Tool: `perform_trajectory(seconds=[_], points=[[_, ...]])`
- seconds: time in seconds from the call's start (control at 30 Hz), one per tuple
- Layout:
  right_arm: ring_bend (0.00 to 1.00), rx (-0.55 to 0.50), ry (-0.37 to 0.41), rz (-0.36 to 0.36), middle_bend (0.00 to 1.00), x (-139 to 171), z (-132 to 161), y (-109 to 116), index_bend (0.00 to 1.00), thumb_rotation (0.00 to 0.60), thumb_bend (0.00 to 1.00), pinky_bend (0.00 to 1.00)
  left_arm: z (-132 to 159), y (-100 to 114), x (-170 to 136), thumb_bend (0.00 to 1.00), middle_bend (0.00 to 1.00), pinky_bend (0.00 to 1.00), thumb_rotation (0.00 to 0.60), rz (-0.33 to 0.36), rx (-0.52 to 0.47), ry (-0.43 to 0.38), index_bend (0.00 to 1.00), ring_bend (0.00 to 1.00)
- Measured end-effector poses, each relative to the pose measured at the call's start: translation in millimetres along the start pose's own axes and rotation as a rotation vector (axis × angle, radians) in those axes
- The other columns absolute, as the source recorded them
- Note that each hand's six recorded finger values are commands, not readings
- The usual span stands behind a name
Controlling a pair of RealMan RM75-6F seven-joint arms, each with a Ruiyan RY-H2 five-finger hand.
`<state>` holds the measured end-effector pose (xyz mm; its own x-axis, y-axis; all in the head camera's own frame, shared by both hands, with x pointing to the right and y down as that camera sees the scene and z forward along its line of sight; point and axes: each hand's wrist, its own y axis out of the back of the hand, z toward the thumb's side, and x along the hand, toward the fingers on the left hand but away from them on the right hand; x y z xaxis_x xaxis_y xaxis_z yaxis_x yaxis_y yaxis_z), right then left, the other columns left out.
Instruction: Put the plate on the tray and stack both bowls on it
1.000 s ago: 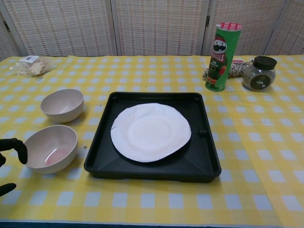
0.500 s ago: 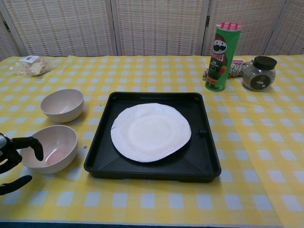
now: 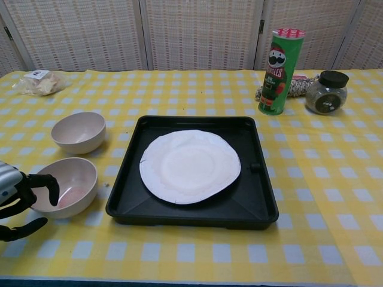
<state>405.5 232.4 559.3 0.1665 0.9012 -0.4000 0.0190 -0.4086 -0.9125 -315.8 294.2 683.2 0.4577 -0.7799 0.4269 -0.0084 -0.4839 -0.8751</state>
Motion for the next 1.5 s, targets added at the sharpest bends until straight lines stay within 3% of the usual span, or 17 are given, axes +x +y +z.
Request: perform_trajectory(seconds=[0.27, 0.73, 1.07, 1.23, 1.5], points=[[0.0, 0.009, -0.001, 0.008, 0.0, 0, 1, -3, 0.0, 0.6, 0.23, 0.0, 4, 1, 2, 0.46, 1.0, 1.0, 0.6, 0.004, -0.016, -0.025, 0.57, 1.0], [0.0, 0.013, 0.001, 0.013, 0.0, -1, 2, -4, 0.0, 0.6, 0.23, 0.0, 16, 13, 7, 0.47, 1.0, 1.0, 0.6, 0.068, -0.017, -0.059, 0.58, 1.0], [0.0, 0.008, 0.004, 0.009, 0.0, 1, 2, -2, 0.0, 0.6, 0.23, 0.0, 24, 37, 13, 0.47, 1.0, 1.0, 0.6, 0.176, -0.043, -0.057, 0.58, 1.0], [0.0, 0.008, 0.006, 0.011, 0.0, 1, 3, -3, 0.0, 0.6, 0.23, 0.0, 35, 47, 22, 0.47, 1.0, 1.0, 0.6, 0.213, -0.061, -0.069, 0.58, 1.0], [0.0, -0.002, 0.005, 0.005, 0.0, 2, 2, 0, 0.0, 0.6, 0.23, 0.0, 61, 44, 52, 0.47, 1.0, 1.0, 0.6, 0.227, -0.092, -0.074, 0.58, 1.0]])
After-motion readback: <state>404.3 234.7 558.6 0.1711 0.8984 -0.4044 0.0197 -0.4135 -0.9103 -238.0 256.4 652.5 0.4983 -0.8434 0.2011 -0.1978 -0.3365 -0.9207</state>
